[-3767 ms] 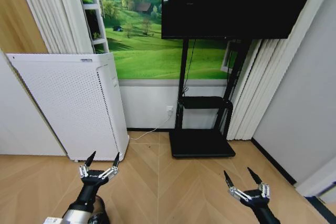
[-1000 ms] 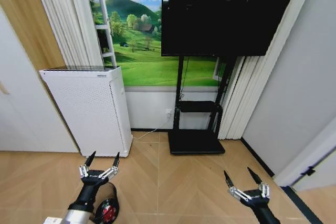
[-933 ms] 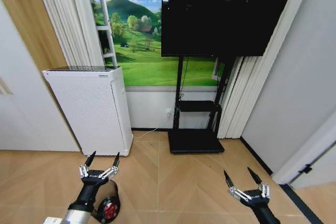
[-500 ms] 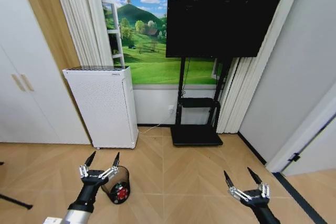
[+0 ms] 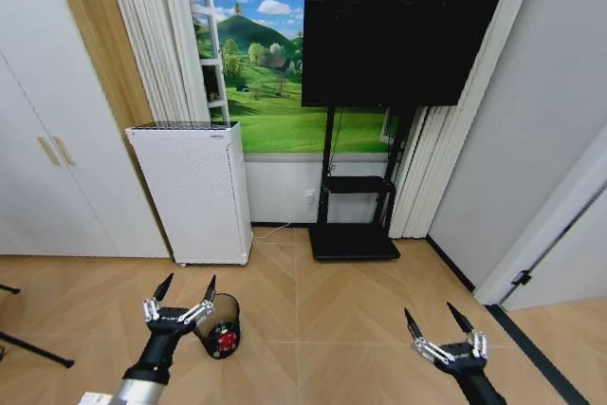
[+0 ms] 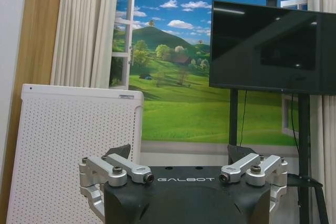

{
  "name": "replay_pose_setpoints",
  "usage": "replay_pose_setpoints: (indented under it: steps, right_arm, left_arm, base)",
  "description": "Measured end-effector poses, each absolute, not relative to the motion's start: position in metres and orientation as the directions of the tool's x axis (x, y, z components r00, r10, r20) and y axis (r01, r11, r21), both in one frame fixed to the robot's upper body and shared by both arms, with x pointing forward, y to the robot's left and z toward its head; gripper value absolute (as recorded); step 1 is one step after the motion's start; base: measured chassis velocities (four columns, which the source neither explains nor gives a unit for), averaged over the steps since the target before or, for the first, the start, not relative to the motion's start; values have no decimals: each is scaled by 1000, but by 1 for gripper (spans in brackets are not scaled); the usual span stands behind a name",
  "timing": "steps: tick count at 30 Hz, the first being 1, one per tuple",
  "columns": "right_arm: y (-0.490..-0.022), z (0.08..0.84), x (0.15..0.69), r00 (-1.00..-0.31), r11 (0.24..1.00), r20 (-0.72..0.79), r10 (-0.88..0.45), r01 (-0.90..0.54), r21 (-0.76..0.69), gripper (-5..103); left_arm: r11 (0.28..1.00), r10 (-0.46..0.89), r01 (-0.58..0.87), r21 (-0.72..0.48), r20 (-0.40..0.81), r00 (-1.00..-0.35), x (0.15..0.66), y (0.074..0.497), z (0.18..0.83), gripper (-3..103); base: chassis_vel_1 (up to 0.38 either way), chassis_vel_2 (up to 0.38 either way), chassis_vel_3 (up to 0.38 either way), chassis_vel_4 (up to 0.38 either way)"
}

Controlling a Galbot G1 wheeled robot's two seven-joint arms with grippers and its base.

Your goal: Pick up the trash bin and place the garbage on the floor into it.

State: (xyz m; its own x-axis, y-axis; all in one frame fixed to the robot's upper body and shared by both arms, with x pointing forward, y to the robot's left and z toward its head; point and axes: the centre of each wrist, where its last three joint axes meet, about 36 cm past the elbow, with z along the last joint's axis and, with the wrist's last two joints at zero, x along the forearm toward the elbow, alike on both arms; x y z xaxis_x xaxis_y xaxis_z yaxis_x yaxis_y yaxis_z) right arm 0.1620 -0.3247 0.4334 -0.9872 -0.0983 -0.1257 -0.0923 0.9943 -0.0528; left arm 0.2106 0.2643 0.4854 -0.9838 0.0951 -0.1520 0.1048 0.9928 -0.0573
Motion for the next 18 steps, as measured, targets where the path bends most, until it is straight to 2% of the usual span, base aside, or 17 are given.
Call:
replay_pose_setpoints:
  steps: [18]
  right_arm:
    - [-325, 433, 162, -987, 994, -126, -98, -92, -53, 100]
  left_arm:
    - [993, 95, 105, -57, -152, -984, 211, 264, 485, 100]
  base:
    - [1, -2, -4, 2]
